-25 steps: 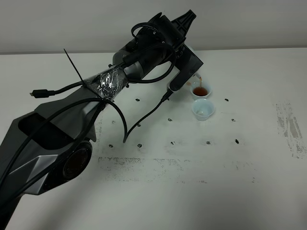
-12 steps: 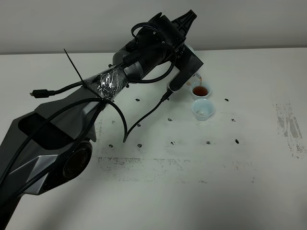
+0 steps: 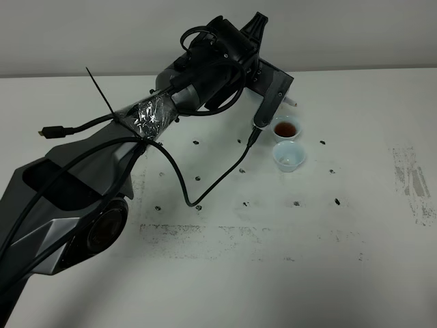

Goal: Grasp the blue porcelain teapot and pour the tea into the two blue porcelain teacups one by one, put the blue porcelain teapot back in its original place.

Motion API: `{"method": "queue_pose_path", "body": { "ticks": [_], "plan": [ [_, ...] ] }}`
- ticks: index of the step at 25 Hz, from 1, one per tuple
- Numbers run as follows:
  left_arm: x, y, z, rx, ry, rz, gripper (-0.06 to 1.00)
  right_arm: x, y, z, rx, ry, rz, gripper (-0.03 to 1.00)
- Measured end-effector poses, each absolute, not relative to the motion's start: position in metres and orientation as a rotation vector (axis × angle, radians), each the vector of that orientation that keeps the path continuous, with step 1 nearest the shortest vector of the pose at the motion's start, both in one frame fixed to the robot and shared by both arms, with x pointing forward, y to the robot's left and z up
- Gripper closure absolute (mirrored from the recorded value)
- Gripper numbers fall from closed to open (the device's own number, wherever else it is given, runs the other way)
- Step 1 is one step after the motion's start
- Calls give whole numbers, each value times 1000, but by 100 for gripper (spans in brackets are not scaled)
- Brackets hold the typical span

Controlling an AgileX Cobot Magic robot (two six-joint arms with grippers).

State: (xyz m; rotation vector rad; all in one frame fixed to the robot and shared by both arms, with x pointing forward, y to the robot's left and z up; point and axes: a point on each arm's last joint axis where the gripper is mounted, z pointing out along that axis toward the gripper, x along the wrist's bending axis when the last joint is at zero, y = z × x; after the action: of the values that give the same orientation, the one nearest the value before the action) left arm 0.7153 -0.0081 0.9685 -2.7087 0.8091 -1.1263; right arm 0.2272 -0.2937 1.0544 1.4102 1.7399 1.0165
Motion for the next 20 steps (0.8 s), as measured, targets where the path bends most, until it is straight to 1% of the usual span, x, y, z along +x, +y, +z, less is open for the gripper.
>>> {"method": "queue_pose_path", "body": {
  "ticks": [3, 7, 9, 11, 16, 20],
  "plan": [
    [716, 1, 971, -2810, 676, -1075, 88, 227, -294, 1054, 1410, 1740, 1017, 38],
    [716, 27, 993, -3013, 407, -955, 88, 227, -294, 1054, 1410, 1740, 1017, 38],
    [715, 42, 1005, -3129, 254, -861, 88, 227, -294, 1054, 1410, 1740, 1017, 38],
    [717, 58, 1009, -3239, 101, -756, 88, 227, -294, 1054, 1410, 1740, 1017, 38],
    [723, 82, 1005, -3426, -157, -550, 88, 227, -294, 1054, 1410, 1740, 1017, 38],
    [726, 81, 991, -3456, -213, -476, 88, 227, -294, 1054, 1410, 1740, 1017, 38]
  ]
}}
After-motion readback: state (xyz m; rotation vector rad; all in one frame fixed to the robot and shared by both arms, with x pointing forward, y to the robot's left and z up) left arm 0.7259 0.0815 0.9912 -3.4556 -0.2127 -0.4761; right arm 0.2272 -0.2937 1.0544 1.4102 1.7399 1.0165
